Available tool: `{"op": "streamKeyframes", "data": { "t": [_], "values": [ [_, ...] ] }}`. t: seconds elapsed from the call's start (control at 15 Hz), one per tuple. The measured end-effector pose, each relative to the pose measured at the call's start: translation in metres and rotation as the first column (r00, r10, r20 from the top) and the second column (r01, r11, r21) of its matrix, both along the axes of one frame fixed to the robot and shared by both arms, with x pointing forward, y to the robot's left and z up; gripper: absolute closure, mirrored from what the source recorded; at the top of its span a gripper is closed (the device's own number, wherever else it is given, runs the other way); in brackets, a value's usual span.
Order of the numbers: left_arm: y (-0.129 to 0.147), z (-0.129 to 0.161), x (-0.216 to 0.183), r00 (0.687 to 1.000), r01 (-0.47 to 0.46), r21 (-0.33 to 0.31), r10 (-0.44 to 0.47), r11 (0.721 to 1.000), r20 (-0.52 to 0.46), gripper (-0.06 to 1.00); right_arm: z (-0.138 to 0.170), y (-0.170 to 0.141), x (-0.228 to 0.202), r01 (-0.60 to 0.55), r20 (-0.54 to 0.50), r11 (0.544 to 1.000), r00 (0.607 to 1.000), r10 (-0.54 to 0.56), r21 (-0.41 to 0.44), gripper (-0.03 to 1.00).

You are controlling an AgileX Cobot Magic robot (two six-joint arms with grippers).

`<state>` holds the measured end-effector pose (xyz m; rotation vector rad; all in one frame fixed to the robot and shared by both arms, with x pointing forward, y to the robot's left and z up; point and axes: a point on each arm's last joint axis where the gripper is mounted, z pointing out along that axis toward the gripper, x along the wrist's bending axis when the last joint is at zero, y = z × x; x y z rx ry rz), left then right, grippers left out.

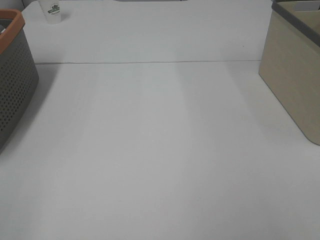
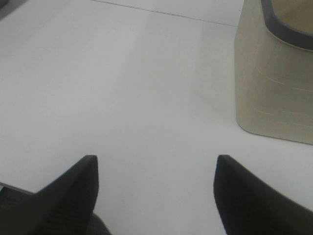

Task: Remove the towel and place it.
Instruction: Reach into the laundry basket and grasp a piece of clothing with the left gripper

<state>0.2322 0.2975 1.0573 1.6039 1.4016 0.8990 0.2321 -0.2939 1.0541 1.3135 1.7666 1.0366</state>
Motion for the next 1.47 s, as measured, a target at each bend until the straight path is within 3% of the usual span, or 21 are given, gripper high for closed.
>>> {"op": "streamKeyframes", "data": {
  "t": [1.47],
  "values": [
    [-0.0013, 0.0001, -0.0001, 1.000, 0.002, -0.030, -0.002, 1.000, -0.003, 0.18, 0.0000, 0.0000, 0.0000, 0.000, 0.000, 1.000, 1.000, 0.000, 0.000, 0.30]
  ]
}}
